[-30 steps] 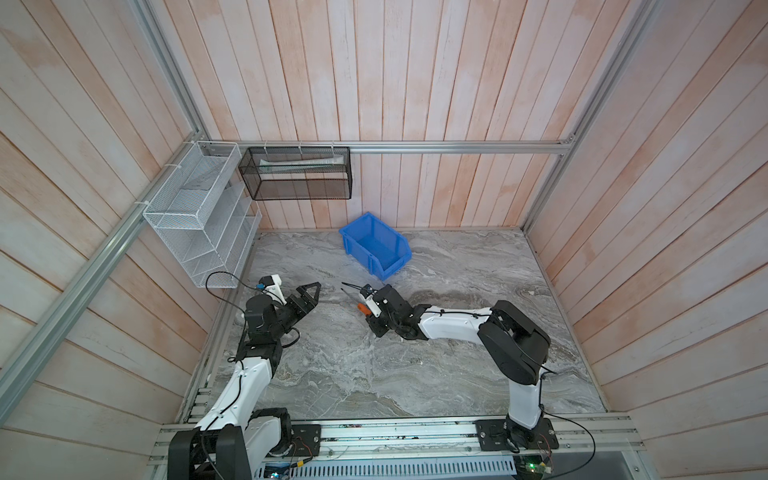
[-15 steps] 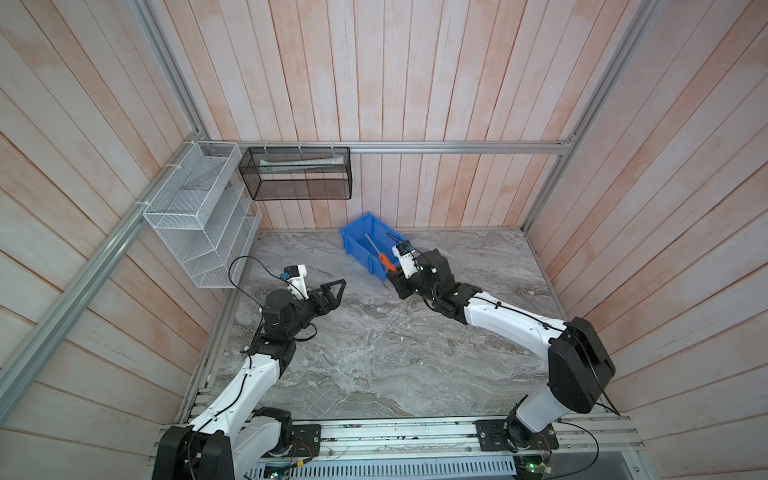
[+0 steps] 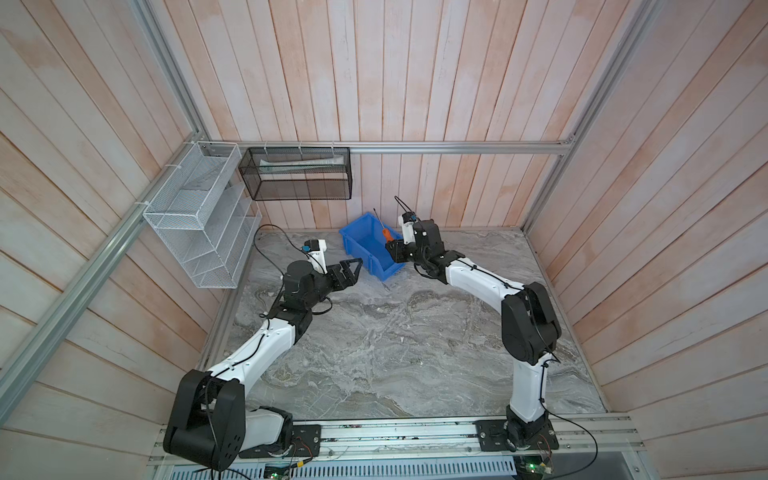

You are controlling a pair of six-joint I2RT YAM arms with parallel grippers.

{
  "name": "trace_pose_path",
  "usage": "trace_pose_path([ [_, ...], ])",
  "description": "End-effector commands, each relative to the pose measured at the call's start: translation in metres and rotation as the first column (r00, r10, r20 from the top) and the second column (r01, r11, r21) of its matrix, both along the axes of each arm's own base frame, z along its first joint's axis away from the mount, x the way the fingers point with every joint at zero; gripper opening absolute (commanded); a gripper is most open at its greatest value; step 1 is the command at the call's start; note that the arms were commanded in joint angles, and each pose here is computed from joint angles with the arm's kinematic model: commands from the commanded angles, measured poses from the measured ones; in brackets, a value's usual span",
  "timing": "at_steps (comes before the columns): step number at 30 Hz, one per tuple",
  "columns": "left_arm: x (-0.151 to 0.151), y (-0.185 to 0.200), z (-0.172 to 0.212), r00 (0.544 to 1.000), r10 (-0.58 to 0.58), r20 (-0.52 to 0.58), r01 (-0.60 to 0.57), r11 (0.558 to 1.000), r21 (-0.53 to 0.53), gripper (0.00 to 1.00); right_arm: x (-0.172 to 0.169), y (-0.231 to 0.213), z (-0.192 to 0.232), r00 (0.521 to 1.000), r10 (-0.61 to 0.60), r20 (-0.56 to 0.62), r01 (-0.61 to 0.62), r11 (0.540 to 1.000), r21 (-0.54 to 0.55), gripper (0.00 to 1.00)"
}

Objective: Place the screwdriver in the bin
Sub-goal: 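Lift the screwdriver with the right gripper and carry it over the blue bin, then lower the screwdriver into the blue bin and open the right gripper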

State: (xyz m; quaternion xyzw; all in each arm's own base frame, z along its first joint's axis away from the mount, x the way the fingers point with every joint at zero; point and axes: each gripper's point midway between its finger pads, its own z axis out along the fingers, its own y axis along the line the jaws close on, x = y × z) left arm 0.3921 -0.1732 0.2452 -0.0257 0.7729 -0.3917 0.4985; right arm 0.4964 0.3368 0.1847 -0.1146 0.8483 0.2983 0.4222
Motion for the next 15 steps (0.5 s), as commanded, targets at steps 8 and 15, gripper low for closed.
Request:
trace_pose_path([
  [8,-0.01,0.007,-0.013,0.999,0.039,-0.025,-0.038,0.999,0.007,1.0,0.022,0.029,-0.032,0.985,0.071,-0.158,-0.048,0.989,0.143,0.04],
  [15,-0.011,0.008,-0.015,0.999,0.04,-0.032,-0.039,0.999,0.021,1.0,0.034,0.034,-0.056,0.977,0.046,-0.21,-0.014,0.988,0.152,0.06],
])
